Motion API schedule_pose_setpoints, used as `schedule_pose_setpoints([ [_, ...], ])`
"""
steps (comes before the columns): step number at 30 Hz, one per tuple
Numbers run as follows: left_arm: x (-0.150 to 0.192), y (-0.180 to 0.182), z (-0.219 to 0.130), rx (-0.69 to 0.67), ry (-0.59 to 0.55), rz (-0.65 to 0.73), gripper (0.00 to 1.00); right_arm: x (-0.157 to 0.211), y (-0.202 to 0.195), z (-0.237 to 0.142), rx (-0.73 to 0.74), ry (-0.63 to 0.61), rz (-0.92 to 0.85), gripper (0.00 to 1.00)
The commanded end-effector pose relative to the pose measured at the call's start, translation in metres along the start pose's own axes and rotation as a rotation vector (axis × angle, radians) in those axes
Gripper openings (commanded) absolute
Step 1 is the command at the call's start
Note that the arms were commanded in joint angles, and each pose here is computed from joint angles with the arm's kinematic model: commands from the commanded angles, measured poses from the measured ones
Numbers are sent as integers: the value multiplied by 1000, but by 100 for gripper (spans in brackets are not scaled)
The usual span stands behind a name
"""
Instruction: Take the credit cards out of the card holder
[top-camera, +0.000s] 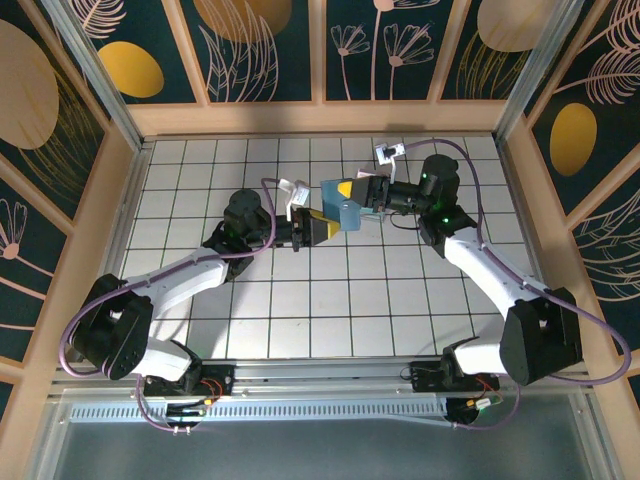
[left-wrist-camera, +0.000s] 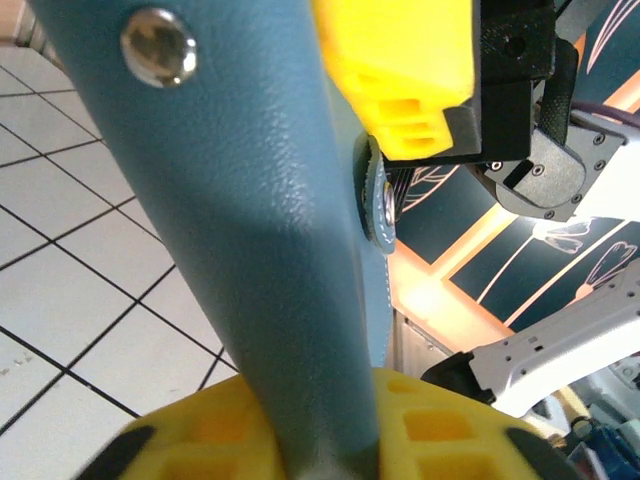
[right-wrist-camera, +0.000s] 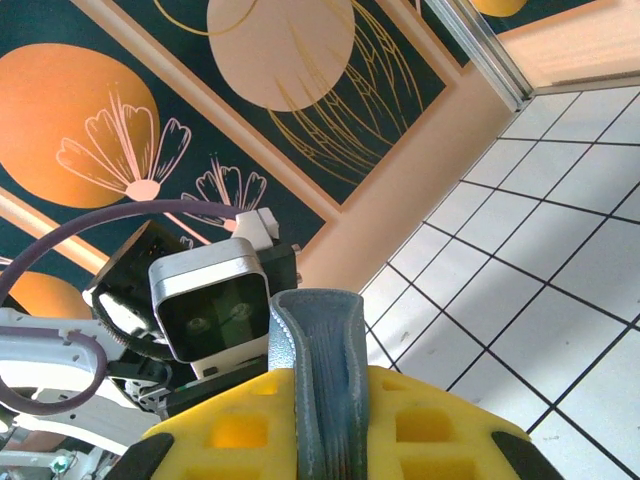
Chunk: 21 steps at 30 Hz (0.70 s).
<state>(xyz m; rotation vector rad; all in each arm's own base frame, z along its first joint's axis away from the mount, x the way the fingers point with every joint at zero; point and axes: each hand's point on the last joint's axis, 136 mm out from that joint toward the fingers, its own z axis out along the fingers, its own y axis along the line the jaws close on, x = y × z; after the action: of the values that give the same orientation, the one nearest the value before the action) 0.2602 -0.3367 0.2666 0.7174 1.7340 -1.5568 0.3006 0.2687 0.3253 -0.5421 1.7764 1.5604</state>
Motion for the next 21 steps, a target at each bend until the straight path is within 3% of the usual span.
schedule_pose_setpoints([
  [1,-14,-14,-1,29,-39,74,11,-8,5,3,4,-3,-30,0],
  [5,-14,-3,-3,-35,-50,73,0,-13,-5,1,92,-22,-30,2],
  [6,-13,0,-3,-56,-50,70,0,-16,-12,0,142,-36,-27,13],
  [10,-10,24,-5,-170,-53,58,0,-21,-45,-13,380,-79,-4,37],
  [17,7,63,-3,-357,-45,18,0,-11,-86,-66,841,-187,32,46],
  [21,15,65,6,-401,-53,16,0,10,-86,-89,980,-211,52,46],
])
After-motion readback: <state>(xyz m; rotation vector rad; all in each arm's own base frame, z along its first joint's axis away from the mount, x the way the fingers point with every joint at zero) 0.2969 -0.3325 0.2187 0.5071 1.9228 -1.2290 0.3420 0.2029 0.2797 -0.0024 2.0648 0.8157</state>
